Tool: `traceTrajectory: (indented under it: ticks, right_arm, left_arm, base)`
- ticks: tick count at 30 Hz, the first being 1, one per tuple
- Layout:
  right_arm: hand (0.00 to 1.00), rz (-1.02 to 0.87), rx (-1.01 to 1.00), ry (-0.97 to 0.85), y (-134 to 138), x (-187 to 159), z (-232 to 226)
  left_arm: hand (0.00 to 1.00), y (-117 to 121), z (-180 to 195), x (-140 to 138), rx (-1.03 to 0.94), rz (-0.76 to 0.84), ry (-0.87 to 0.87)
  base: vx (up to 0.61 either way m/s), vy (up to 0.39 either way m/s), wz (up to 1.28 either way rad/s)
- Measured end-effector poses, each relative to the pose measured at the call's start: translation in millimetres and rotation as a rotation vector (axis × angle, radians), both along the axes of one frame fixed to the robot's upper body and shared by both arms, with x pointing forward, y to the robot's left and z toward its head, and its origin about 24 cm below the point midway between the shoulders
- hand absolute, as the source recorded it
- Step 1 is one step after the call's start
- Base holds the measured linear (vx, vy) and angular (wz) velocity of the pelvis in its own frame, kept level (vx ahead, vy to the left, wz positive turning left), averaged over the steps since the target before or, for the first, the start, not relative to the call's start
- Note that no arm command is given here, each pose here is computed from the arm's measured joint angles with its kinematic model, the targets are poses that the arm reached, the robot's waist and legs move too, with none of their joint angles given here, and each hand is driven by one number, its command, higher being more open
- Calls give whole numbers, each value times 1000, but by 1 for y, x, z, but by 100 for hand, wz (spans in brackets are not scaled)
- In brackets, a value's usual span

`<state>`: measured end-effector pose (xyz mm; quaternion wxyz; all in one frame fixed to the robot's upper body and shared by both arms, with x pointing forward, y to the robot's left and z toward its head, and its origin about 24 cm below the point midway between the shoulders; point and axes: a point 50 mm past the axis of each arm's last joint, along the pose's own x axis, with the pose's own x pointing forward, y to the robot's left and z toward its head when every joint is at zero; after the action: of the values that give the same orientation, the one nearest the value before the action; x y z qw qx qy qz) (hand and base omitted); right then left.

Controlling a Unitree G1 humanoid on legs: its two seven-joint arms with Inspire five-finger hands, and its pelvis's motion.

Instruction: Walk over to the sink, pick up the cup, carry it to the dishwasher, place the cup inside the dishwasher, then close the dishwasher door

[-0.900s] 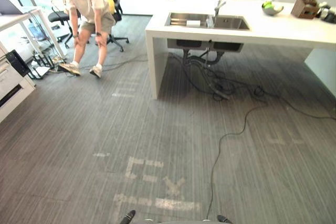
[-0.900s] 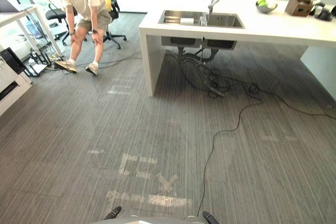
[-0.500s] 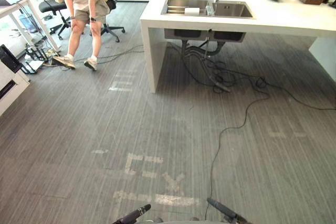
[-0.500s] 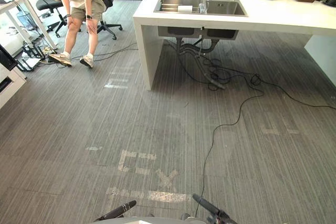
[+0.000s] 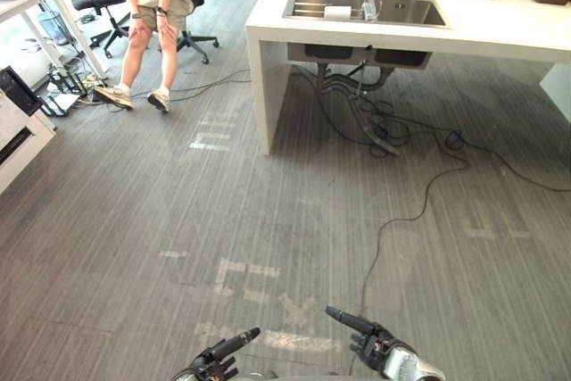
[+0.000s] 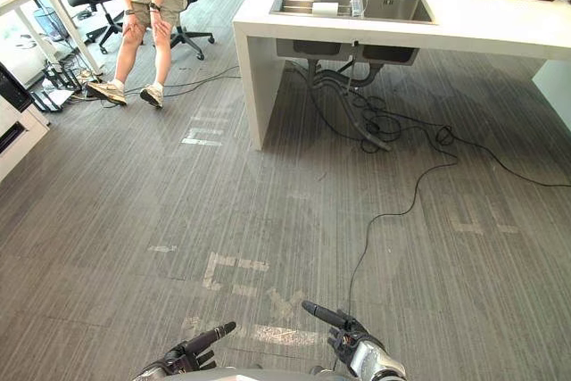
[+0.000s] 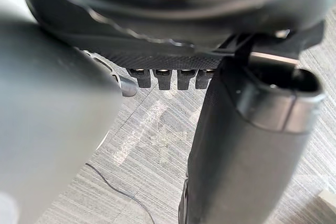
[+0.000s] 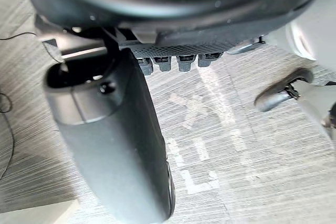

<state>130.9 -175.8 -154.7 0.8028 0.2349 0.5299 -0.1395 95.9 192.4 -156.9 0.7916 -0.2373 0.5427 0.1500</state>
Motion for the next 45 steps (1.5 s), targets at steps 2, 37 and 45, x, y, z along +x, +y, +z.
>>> traceTrajectory:
  ticks: [2,37,45]
  right_arm:
    - [100,1,4,-1,0,0,0]
    - [100,-71,0,-179,-14,30,19]
    - [100,83,-101,-86,-38,12,12]
  left_arm:
    - [100,0,0,1,0,-1,-3]
    - [100,7,5,10,10,9,-38]
    - [100,0,13,32,14,79,-200]
  base:
    - [-5,5,-2]
    - [72,-37,9]
    - [563,-232,1]
